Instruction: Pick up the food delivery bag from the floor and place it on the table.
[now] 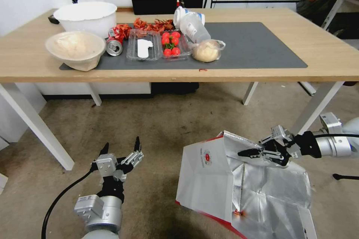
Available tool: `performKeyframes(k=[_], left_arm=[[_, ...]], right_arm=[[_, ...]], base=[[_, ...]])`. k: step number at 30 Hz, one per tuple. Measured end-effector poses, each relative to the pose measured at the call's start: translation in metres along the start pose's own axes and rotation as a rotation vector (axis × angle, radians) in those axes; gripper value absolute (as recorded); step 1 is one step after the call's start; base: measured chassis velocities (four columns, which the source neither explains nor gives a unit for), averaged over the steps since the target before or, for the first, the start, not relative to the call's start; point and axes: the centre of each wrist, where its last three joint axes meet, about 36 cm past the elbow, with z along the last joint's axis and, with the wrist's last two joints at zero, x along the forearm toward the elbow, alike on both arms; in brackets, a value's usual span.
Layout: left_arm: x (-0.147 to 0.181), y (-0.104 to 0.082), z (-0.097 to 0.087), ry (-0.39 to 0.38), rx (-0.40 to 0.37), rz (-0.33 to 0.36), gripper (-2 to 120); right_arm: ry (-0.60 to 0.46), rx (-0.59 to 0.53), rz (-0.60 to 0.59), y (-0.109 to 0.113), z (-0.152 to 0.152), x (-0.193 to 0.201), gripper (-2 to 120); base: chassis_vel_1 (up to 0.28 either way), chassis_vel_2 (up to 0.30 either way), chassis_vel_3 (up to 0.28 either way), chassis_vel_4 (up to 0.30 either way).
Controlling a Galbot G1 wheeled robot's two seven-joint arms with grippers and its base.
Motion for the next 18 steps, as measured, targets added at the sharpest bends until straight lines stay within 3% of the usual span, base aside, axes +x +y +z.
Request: performKeyframes(k=[18], left_arm=[[0.001,-0.0015,0.0006,0.0,0.003,-0.007,100]], right_arm=[[0.0,-0.001,-0.001,0.0,-0.0005,0.0,0]], base=[[0.0,0.0,0.0,0.0]])
